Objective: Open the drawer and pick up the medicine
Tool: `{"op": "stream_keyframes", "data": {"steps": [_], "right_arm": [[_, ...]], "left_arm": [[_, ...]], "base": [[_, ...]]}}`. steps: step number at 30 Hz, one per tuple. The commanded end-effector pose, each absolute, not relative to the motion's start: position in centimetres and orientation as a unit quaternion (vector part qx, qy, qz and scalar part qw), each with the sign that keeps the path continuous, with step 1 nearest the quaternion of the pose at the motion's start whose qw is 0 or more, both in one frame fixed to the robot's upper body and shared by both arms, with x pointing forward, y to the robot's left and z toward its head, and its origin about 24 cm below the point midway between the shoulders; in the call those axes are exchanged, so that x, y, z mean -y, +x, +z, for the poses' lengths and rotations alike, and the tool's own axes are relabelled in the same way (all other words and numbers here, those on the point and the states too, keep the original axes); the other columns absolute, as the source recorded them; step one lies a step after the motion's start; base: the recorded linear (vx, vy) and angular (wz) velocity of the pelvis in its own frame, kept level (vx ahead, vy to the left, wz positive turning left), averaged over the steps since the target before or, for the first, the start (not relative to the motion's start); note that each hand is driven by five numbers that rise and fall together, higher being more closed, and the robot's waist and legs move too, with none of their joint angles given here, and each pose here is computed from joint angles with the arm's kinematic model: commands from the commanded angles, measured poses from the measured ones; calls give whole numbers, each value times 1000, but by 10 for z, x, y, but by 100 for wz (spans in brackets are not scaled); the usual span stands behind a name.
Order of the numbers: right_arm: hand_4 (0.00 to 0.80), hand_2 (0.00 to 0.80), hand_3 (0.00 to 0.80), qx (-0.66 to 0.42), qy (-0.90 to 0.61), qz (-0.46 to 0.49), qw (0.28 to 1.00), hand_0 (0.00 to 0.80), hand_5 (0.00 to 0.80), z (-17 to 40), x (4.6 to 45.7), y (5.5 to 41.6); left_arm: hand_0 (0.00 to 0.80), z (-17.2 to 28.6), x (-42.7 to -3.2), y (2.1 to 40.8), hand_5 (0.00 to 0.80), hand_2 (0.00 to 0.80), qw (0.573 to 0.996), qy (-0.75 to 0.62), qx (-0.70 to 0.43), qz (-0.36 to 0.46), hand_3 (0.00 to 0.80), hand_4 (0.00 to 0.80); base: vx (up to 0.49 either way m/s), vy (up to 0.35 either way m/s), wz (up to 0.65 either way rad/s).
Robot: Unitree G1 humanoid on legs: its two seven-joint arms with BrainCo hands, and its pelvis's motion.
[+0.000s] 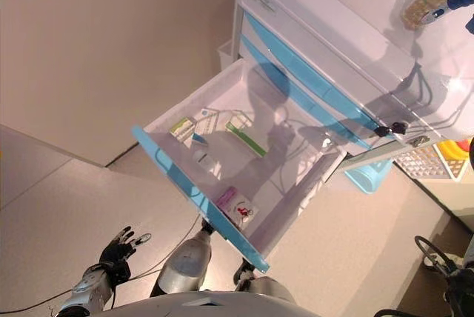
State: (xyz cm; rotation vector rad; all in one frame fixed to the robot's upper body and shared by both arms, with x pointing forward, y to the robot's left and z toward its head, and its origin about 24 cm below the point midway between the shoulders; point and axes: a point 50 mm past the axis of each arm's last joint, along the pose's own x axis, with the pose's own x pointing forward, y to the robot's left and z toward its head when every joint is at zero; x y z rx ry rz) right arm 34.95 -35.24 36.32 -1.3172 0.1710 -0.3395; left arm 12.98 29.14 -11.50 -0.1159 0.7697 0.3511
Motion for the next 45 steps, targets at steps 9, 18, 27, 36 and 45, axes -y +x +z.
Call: {"op": "stream_keyframes", "data": {"steps": [9, 18, 27, 36, 45], "right_arm": [[0, 0, 0, 76, -555, -212, 801, 0, 0, 419, 346, 327], [0, 0, 0, 183, -442, -265, 837, 0, 0, 431, 356, 310], [0, 0, 0, 278, -203, -323, 881, 0, 0, 384, 378, 309], [0, 0, 0, 189, -78, -264, 943, 0, 0, 212, 353, 318], [0, 0, 0, -58, -151, -140, 977, 0, 0, 9, 290, 231]], "left_arm": [[0, -125, -298, 94, 0, 0, 888, -31, -423, 176, 0, 0], [0, -134, -287, 93, 0, 0, 879, -14, -454, 143, 0, 0], [0, -141, -263, 104, 0, 0, 880, 8, -470, 71, 0, 0], [0, -143, -248, 121, 0, 0, 884, 18, -466, 37, 0, 0], [0, -145, -241, 112, 0, 0, 892, 6, -449, 55, 0, 0]], "base": [[-42, 26, -13], [-77, 23, -15], [-79, 10, -21], [-55, 16, -17], [-33, 4, -22]]}}
